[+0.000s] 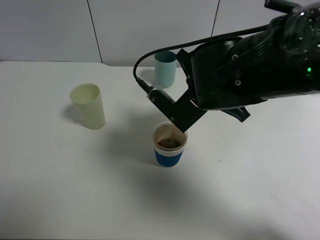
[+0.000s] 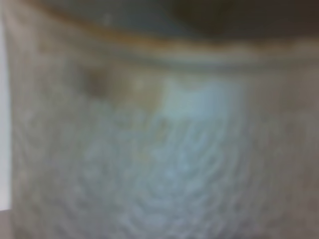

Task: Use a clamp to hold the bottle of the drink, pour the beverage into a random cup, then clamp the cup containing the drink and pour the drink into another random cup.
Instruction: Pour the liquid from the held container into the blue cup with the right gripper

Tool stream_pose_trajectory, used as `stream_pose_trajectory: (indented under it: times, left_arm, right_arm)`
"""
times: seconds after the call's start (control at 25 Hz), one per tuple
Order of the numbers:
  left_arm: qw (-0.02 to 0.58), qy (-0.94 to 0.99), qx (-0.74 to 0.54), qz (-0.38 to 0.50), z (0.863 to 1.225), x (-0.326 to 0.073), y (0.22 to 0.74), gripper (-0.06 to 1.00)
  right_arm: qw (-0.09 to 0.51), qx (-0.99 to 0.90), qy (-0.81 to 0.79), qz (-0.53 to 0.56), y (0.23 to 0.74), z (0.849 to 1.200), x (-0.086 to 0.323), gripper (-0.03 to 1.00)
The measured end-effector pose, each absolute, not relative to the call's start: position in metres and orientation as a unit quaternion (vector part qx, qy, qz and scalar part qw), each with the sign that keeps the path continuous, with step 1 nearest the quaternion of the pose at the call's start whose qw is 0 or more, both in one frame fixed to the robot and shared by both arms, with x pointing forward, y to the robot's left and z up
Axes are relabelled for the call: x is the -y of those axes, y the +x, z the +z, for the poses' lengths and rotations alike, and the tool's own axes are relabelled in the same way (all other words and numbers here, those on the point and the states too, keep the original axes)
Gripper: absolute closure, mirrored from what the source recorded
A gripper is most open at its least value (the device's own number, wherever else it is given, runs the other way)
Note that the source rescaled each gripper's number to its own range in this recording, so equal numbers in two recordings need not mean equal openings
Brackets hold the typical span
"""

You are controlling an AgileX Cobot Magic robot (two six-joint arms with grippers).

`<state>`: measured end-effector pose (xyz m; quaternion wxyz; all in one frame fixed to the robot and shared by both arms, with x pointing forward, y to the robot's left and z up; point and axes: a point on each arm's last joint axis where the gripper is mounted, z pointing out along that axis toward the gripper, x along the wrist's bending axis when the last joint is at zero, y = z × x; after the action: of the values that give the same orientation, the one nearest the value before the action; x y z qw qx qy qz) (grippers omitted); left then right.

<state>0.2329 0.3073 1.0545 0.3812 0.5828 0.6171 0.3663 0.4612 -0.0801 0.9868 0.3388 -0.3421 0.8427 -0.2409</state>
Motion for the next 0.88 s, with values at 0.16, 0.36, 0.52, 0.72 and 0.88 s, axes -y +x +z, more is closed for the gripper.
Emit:
stream_pose_trajectory:
  times: [0.16, 0.36, 0.52, 0.72, 0.88]
  left_arm:
    - [0.381, 0.583, -0.617, 0.366, 1.055, -0.307, 0.233, 0.05]
    - [0.381, 0.583, -0.617, 0.366, 1.055, -0.307, 0.233, 0.05]
    - [0.381, 0.583, -0.617, 0.366, 1.055, -0.307, 0.233, 0.05]
    - [0.381, 0.583, -0.617, 0.366, 1.055, -0.307, 0.233, 0.05]
    - [0.381, 0.583, -0.617, 0.366, 1.055, -0.307, 0.233, 0.05]
  right_arm:
    - [0.330, -0.839, -0.354, -0.248, 0.464, 0.976, 0.077, 0.96]
    - [0.330, -0.838, -0.362, -0.242, 0.464, 0.971, 0.073, 0.96]
    - [0.334, -0.835, -0.364, -0.244, 0.465, 0.972, 0.073, 0.96]
    - [0.347, -0.824, -0.372, -0.250, 0.467, 0.974, 0.072, 0.96]
    - [0.360, -0.810, -0.390, -0.247, 0.465, 0.976, 0.067, 0.96]
